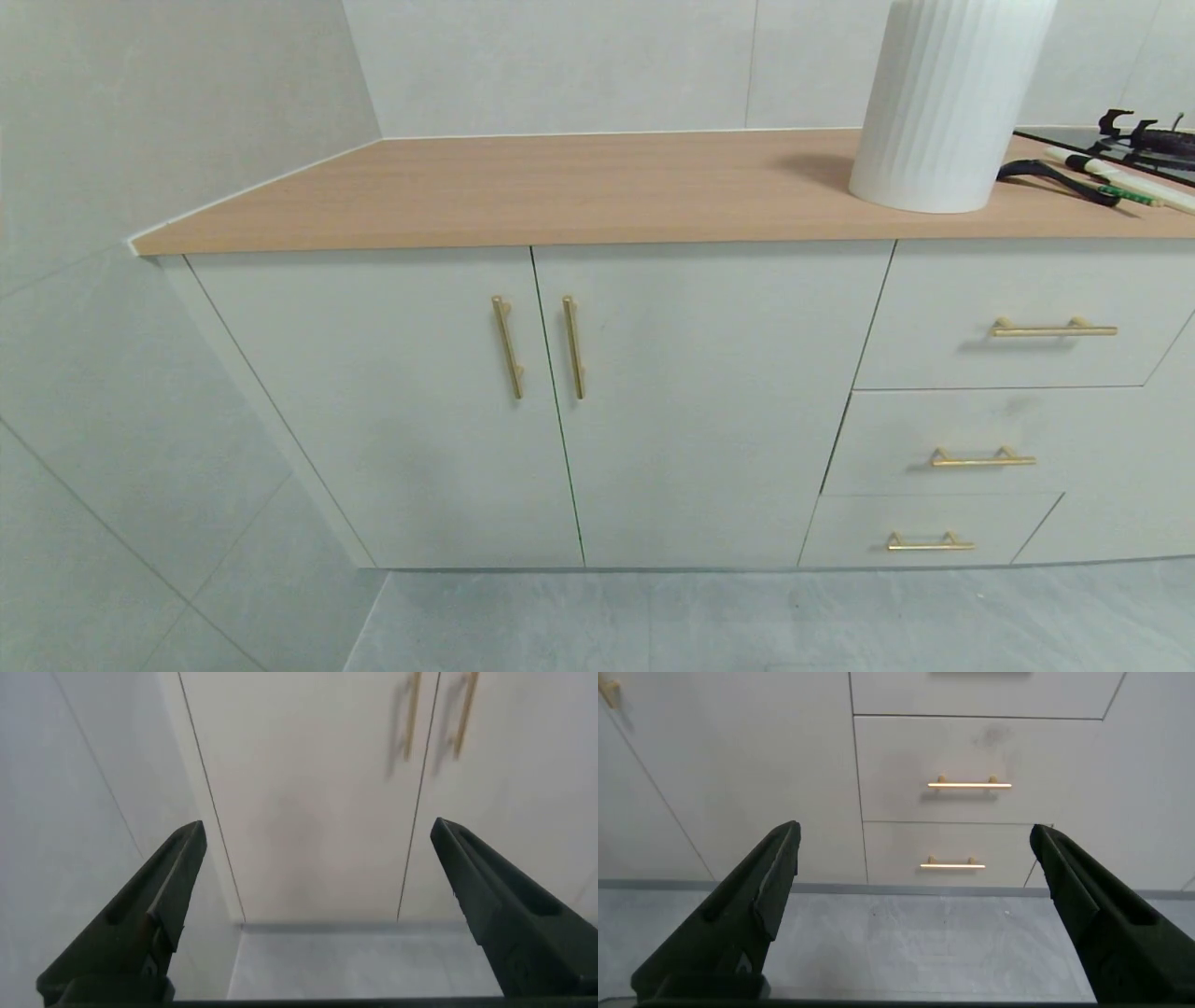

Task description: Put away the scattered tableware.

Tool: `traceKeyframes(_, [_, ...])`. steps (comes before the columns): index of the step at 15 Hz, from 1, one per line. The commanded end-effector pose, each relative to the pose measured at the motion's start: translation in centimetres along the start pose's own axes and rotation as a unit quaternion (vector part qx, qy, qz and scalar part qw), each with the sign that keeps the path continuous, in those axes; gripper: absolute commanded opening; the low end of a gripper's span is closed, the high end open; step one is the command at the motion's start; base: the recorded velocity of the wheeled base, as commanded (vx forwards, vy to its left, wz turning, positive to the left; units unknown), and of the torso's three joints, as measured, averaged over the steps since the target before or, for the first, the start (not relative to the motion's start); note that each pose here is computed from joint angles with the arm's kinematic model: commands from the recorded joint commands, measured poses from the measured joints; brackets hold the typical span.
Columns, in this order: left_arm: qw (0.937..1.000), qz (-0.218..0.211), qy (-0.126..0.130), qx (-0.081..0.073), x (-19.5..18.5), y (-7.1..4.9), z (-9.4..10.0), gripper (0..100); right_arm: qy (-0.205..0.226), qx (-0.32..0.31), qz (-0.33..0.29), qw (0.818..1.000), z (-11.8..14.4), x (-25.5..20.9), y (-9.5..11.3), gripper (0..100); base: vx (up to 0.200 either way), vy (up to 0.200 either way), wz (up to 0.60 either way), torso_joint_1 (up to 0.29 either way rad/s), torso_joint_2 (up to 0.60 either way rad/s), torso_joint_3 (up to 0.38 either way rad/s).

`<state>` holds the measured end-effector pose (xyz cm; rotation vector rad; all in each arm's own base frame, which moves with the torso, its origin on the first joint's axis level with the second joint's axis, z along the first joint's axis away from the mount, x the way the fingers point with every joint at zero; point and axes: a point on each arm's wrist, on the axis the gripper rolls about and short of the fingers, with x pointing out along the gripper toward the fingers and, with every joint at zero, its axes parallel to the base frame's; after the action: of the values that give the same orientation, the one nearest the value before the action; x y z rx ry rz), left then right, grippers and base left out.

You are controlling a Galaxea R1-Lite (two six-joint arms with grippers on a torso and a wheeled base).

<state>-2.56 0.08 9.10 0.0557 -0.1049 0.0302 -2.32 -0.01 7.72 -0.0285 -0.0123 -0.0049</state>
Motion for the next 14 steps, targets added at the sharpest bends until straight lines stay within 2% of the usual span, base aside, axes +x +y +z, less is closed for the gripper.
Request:
traceKeyframes(1, [0.9996, -0.005, 0.028, 0.002, 0.15, -0.08, -1.07, 100, 0.004, 0.0, 0.001, 1.0, -0.12, 0.04, 0.0, 100, 0.0, 0.0, 0.0, 0.0, 0.0, 0.0])
traceKeyframes(3, [0.9985, -0.007, 0.055, -0.001, 0.1, -0.11, -1.62, 100, 0.004, 0.002, 0.001, 1.0, -0.12, 0.04, 0.0, 100, 0.0, 0.0, 0.0, 0.0, 0.0, 0.0])
traceKeyframes(4, [0.9985, -0.006, 0.053, -0.005, 0.11, -0.11, -1.59, 100, 0.004, 0.006, 0.0, 1.0, -0.12, 0.04, 0.0, 100, 0.0, 0.0, 0.0, 0.0, 0.0, 0.0])
traceKeyframes(5, [0.9984, -0.006, 0.053, -0.016, 0.11, -0.11, -1.59, 100, 0.004, 0.007, 0.001, 1.0, -0.12, 0.04, 0.0, 100, 0.0, 0.0, 0.0, 0.0, 0.0, 0.0])
traceKeyframes(6, [0.9985, -0.006, 0.053, -0.013, 0.11, -0.11, -1.59, 100, 0.003, 0.009, -0.001, 1.0, -0.11, 0.04, 0.0, 100, 0.0, 0.0, 0.0, 0.0, 0.0, 0.0])
traceKeyframes(7, [0.9984, -0.006, 0.053, -0.018, 0.11, -0.11, -1.59, 100, 0.004, 0.008, -0.001, 1.0, -0.12, 0.04, 0.0, 100, 0.0, 0.0, 0.0, 0.0, 0.0, 0.0])
traceKeyframes(8, [0.9981, -0.004, 0.053, -0.03, 0.11, -0.11, -1.57, 100, 0.004, 0.009, -0.001, 1.0, -0.12, 0.04, 0.0, 100, 0.0, 0.0, 0.0, 0.0, 0.0, 0.0])
traceKeyframes(14, [0.9982, -0.004, 0.053, -0.03, 0.11, -0.11, -1.57, 100, 0.004, 0.009, -0.001, 1.0, -0.12, 0.04, 0.0, 100, 0.0, 0.0, 0.0, 0.0, 0.0, 0.0])
